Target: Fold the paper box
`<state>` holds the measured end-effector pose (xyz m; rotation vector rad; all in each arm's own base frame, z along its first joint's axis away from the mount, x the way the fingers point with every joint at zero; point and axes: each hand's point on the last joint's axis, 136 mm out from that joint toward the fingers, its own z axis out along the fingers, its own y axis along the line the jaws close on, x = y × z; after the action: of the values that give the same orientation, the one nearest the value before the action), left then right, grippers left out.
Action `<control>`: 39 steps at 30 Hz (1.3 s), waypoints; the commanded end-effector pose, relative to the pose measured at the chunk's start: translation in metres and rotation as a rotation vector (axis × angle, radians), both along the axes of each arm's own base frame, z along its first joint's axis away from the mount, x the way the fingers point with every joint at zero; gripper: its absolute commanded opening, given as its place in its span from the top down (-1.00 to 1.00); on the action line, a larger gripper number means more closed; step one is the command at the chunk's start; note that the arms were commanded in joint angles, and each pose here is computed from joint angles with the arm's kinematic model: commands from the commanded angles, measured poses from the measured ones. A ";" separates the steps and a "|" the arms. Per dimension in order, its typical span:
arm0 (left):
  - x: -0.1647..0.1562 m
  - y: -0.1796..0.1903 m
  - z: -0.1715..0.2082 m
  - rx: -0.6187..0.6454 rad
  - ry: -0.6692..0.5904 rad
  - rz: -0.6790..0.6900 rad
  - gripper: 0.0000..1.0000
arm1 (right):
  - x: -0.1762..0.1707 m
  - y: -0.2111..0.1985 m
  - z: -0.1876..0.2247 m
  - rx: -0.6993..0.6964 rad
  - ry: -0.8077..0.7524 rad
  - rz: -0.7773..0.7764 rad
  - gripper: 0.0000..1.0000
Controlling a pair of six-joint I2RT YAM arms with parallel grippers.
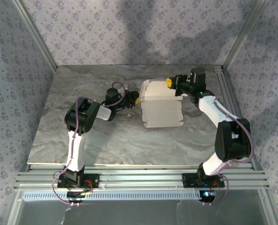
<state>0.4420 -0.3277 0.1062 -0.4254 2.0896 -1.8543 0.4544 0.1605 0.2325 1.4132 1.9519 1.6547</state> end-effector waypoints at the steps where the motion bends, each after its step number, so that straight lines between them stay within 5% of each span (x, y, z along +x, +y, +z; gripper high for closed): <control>1: -0.010 -0.005 0.018 -0.028 -0.064 -0.034 0.56 | 0.009 -0.004 0.005 0.022 -0.010 -0.022 1.00; 16: -0.026 -0.006 0.002 0.006 -0.026 -0.037 0.55 | 0.001 -0.003 -0.009 0.024 -0.027 -0.002 1.00; 28: -0.049 0.018 -0.041 0.211 0.112 -0.016 0.56 | -0.027 0.012 -0.063 -0.062 -0.043 0.067 1.00; 39: -0.034 0.024 -0.018 0.119 0.054 0.099 0.45 | -0.030 0.008 -0.071 -0.069 -0.013 0.062 1.00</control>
<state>0.3946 -0.3022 0.0457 -0.6005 2.3274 -1.6085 0.4356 0.1672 0.1746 1.3109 1.9808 1.6369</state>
